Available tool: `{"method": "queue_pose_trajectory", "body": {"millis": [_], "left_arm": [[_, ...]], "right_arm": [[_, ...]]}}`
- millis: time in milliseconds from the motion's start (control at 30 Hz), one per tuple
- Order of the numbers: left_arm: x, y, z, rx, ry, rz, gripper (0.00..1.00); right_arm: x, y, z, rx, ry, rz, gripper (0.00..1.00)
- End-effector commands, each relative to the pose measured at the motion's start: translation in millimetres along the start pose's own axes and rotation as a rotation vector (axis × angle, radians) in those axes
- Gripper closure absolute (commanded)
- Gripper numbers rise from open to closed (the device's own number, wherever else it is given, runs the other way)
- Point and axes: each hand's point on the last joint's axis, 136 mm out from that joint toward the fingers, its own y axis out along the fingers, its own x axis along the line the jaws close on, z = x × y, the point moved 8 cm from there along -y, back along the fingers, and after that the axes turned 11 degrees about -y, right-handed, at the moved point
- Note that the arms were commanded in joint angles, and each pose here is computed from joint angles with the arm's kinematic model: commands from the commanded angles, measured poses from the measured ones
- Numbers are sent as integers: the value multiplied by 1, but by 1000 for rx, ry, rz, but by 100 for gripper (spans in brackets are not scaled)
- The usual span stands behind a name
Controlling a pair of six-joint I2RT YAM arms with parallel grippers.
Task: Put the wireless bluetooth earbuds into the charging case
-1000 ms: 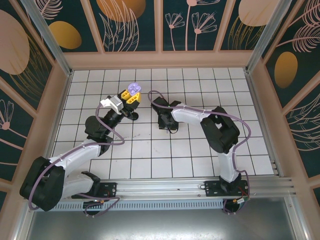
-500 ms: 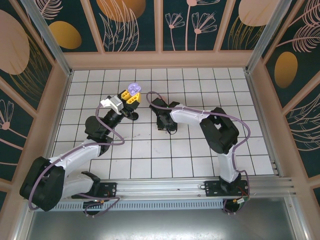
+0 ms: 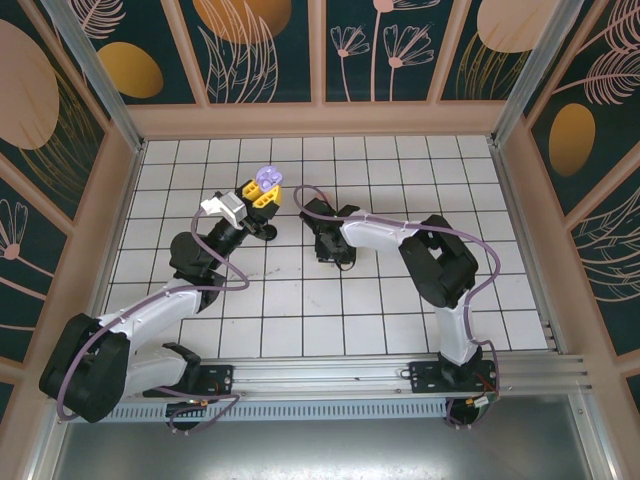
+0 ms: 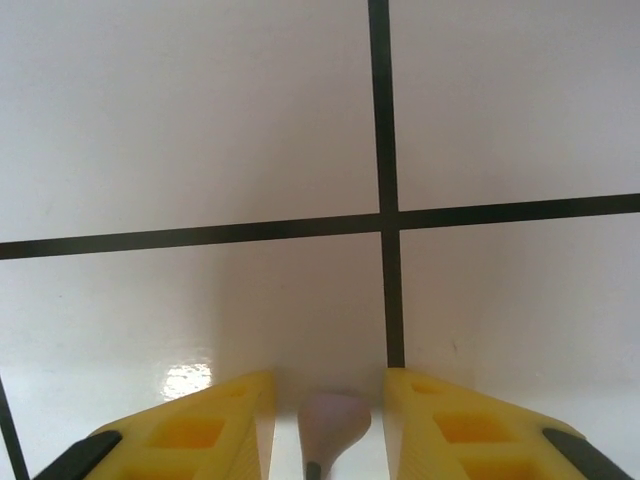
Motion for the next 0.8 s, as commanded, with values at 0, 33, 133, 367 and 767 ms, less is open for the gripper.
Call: {"method": "queue_pose_trajectory", "body": {"millis": [0, 33, 133, 367, 767], "left_arm": [[-3, -1, -8, -26, 10, 26, 100], [-3, -1, -8, -27, 9, 26, 100], [-3, 0, -8, -26, 6, 28, 100], [-2, 2, -7, -19, 0, 29, 100], [-4, 6, -9, -4, 32, 52, 100]], "right_arm": [[-2, 12, 11, 43, -5, 42, 69], [-1, 12, 11, 42, -7, 41, 71], [0, 11, 11, 38, -9, 36, 72], [1, 0, 7, -4, 5, 14, 78], [-6, -87, -27, -265, 44, -67, 81]]}}
